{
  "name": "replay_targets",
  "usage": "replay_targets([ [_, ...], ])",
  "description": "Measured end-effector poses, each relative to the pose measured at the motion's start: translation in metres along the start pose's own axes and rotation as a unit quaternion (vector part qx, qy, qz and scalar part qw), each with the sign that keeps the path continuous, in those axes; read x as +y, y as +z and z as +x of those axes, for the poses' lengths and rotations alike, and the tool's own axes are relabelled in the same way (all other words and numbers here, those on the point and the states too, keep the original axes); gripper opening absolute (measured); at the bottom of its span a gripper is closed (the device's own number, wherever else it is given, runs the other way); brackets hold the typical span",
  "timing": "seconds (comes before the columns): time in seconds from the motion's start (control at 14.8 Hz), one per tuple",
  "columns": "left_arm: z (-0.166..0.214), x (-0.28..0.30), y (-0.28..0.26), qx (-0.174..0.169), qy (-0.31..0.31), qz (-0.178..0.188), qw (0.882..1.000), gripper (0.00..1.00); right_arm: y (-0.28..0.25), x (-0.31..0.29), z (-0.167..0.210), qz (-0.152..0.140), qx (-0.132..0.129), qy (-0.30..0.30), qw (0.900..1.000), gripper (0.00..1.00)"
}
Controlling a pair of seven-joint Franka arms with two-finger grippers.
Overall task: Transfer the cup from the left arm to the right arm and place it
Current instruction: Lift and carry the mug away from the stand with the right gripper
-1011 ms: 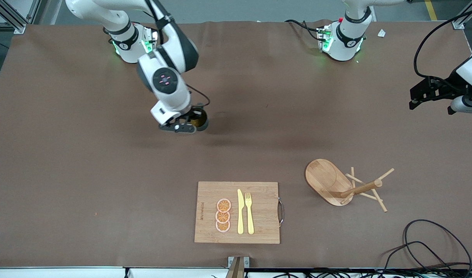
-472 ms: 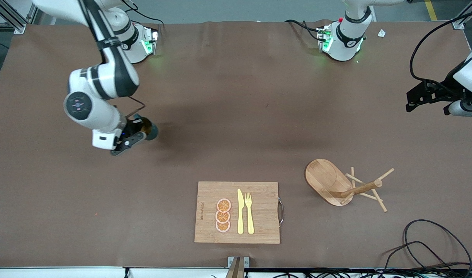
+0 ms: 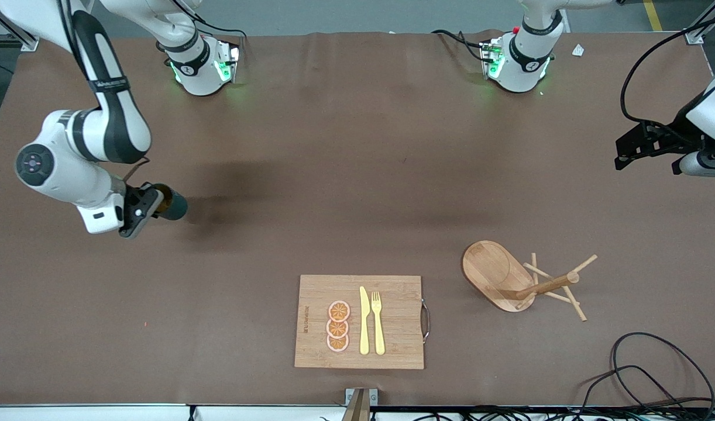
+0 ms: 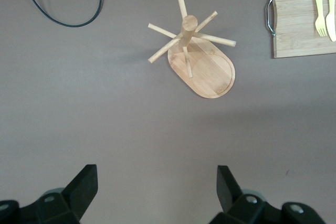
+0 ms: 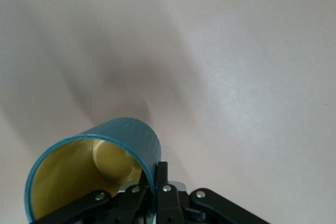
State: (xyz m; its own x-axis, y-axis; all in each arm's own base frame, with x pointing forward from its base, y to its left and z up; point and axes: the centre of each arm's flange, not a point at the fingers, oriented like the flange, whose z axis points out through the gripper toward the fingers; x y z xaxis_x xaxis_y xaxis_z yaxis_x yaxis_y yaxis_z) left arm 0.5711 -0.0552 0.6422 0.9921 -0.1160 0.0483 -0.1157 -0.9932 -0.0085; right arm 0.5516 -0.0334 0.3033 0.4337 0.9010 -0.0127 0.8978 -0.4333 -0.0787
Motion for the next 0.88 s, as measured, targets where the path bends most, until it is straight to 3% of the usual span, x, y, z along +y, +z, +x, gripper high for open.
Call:
replay_targets([
  [0.34, 0.000, 0.000, 0.000, 0.000, 0.000, 0.000, 1.000, 1.00, 0.010, 0.016, -0.038, -0.021, 0.005, -0.109, 0.994, 0.05],
  [0.47, 0.000, 0.000, 0.000, 0.000, 0.000, 0.000, 1.000, 1.00, 0.022, 0.018, -0.045, -0.016, 0.003, -0.144, 0.989, 0.05],
  [0.88, 0.000, 0.000, 0.000, 0.000, 0.000, 0.000, 1.000, 1.00, 0.053, 0.012, -0.041, -0.012, 0.011, -0.175, 0.984, 0.05],
])
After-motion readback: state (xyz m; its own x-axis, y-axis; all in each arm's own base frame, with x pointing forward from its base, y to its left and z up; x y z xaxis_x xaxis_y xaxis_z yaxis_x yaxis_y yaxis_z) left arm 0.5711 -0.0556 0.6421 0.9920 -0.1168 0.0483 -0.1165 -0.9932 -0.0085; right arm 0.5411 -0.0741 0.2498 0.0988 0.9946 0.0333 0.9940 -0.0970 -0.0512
